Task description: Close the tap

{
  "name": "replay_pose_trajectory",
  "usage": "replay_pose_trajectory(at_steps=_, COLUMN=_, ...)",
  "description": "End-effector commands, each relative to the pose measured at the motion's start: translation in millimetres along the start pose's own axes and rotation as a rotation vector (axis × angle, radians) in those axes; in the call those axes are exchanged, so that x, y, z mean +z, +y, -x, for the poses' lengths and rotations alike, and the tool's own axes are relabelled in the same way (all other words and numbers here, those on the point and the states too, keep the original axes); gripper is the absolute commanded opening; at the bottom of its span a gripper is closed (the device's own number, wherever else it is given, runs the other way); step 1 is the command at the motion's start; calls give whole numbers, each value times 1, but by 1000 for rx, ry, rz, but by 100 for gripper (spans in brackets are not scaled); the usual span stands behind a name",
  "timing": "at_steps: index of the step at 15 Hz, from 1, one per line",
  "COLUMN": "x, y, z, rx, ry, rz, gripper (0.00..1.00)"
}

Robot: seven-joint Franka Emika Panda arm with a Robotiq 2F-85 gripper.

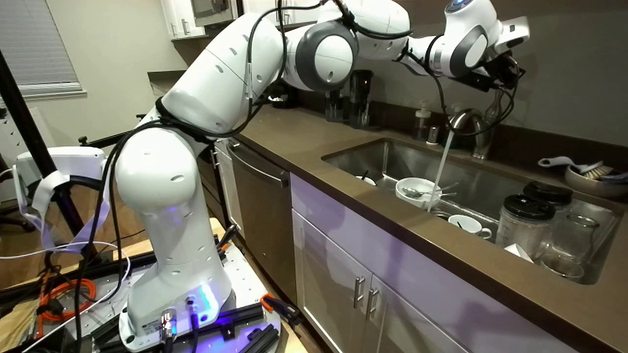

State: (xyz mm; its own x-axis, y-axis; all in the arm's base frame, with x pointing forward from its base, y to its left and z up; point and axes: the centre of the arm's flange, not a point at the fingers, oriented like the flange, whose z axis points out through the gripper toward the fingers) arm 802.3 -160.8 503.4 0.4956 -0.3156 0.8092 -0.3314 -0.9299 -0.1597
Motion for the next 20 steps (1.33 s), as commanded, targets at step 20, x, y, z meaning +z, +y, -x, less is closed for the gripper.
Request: replay_pose_trajectory(at_steps=20, x=-46, y=5, z=14, rx=-31, ry=-101, rz=23, gripper=4)
